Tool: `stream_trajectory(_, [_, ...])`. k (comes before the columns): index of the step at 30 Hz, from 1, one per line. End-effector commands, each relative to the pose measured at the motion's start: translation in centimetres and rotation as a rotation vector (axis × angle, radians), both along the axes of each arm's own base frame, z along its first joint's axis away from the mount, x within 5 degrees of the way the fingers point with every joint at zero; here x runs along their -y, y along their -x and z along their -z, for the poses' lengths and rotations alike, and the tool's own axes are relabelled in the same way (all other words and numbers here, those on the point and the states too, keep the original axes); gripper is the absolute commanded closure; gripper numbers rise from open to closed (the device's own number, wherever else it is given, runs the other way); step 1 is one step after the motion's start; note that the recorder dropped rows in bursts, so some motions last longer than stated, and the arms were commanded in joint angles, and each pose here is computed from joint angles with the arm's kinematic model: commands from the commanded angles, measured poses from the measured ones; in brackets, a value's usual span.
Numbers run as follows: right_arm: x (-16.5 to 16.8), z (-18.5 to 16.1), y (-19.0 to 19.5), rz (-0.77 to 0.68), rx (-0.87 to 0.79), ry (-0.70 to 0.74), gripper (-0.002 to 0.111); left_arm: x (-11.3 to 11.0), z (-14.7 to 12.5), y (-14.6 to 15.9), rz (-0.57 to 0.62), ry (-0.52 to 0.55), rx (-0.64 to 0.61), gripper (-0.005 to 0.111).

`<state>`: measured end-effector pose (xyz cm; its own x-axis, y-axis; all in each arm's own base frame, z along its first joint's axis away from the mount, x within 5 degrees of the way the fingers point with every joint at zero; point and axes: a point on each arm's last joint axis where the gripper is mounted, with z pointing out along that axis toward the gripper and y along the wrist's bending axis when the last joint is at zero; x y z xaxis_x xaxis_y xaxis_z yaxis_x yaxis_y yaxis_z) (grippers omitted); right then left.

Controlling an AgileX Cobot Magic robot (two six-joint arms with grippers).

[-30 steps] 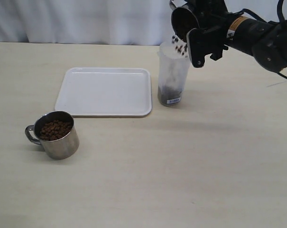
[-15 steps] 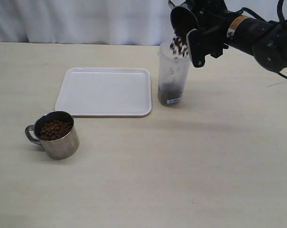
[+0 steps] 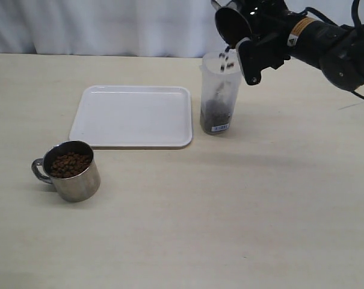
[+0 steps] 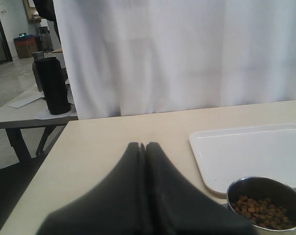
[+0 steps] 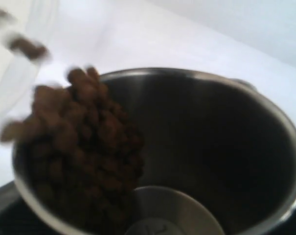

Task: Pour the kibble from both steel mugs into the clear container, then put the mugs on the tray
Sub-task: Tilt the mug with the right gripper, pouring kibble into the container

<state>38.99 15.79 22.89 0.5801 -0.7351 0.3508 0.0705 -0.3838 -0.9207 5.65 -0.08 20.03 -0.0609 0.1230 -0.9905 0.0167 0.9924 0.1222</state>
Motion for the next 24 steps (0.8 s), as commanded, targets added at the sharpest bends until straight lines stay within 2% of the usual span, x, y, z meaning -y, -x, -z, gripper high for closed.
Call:
stream_trajectory(1, [-0.2,-0.7,0.0,-0.023,0.064,0.02,0.104,0.0,0.0,0.0,-0.002,0.003,0.006,0.107])
stream_trajectory(13, [-0.9,-0.8,0.4,-0.078,0.122,0.086,0.104,0.0,0.0,0.0,-0.002,0.004,0.008,0.107])
stream_trajectory(17, [-2.2,-0.8,0.9,-0.119,0.156,0.127,0.104,0.0,0.0,0.0,-0.002,0.004,0.008,0.107])
stream_trajectory(23, [-1.9,-0.6,0.7,-0.082,0.136,0.134,0.104,0.0,0.0,0.0,-0.002,0.004,0.008,0.107])
stream_trajectory(24, [-1.8,-0.5,0.7,-0.073,0.137,0.169,0.104,0.0,0.0,0.0,-0.002,0.004,0.008,0.107])
